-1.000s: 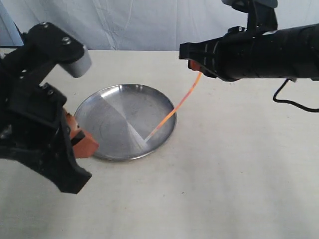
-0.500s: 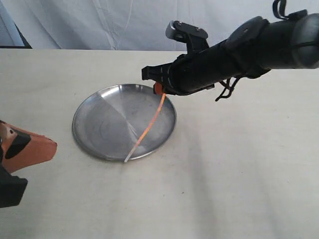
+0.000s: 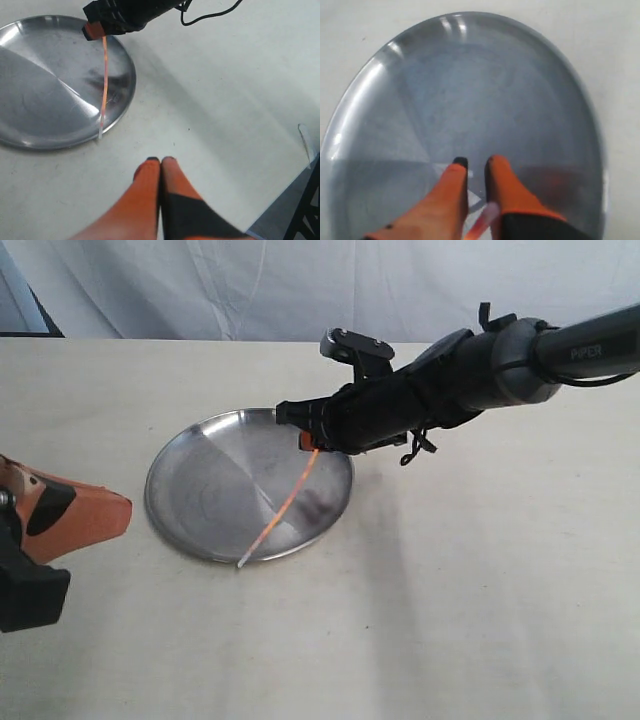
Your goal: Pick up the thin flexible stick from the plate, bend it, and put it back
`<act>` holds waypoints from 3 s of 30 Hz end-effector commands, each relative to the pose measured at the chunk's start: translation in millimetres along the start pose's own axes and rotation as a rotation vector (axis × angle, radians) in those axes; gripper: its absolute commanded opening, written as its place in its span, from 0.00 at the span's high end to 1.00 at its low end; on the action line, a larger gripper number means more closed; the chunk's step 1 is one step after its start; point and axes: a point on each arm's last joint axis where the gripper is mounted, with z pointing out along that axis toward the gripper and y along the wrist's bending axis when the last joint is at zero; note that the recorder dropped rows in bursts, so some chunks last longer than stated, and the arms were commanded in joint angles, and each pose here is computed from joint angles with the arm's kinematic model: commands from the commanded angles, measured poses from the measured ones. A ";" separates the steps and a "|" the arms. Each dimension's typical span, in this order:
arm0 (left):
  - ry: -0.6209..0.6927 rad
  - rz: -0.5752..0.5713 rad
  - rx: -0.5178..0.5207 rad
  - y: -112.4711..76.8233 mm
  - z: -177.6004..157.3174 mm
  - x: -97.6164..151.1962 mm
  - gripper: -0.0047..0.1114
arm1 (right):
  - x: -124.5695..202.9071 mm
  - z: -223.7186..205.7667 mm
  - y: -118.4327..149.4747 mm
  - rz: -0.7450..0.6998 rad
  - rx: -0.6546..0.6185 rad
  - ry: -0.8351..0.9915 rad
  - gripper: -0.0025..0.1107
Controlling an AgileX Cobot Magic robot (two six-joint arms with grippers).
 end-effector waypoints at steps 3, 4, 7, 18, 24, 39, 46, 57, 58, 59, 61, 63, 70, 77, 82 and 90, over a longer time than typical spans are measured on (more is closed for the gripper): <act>-0.010 -0.003 0.002 0.1 -0.3 0.3 0.96 | -10.2 0.6 3.8 -0.041 0.025 -0.056 0.57; -0.010 -0.001 0.000 0.2 -0.3 0.3 0.96 | -14.3 -0.9 7.0 -0.046 0.012 -0.064 0.57; -0.010 -0.001 0.000 0.2 -0.3 0.3 0.96 | -25.1 -7.5 14.6 -0.054 -0.007 -0.100 0.57; -0.245 0.124 -0.037 4.8 -22.4 -12.1 0.96 | -50.2 -150.3 60.5 -0.490 -0.001 -0.225 0.98; -0.455 0.165 -0.032 9.2 -67.8 -5.8 0.96 | -6.0 -266.5 72.5 -0.615 0.083 -0.494 0.98; -0.719 0.298 -0.068 11.0 -99.9 -8.8 0.96 | 127.9 -363.8 75.0 -0.782 -0.115 -0.366 0.98; -0.692 0.260 -0.042 10.4 -98.3 -6.9 0.96 | 135.8 -366.7 75.3 -0.798 -0.135 -0.325 0.98; -0.692 0.260 -0.042 10.4 -98.3 -6.9 0.96 | 160.7 -412.7 71.2 -0.768 -0.007 -0.583 0.98; -0.692 0.260 -0.042 10.4 -98.3 -6.9 0.96 | 164.9 -417.8 71.1 -0.764 0.019 -0.617 0.98; -0.692 0.260 -0.042 10.4 -98.3 -6.9 0.96 | 169.4 -422.7 71.2 -0.758 0.047 -0.653 0.98; -0.692 0.260 -0.042 10.4 -98.3 -6.9 0.96 | 177.3 -430.1 72.5 -0.740 0.088 -0.713 0.98; -0.692 0.260 -0.042 10.4 -98.3 -6.9 0.96 | 185.8 -434.0 72.1 -0.739 0.133 -0.750 0.98; -0.692 0.260 -0.042 10.4 -98.3 -6.9 0.96 | 194.7 -385.0 29.2 -0.617 0.232 -0.813 0.98; -0.692 0.260 -0.042 10.4 -98.3 -6.9 0.96 | 217.9 -333.2 -18.6 -0.354 0.232 -0.958 0.98; -0.692 0.260 -0.042 10.4 -98.3 -6.9 0.96 | 235.8 -304.8 -39.4 -0.268 0.224 -0.929 0.98; -0.694 0.260 -0.041 10.3 -98.4 -7.0 0.96 | 243.9 -292.3 -40.3 -0.276 0.180 -0.827 0.98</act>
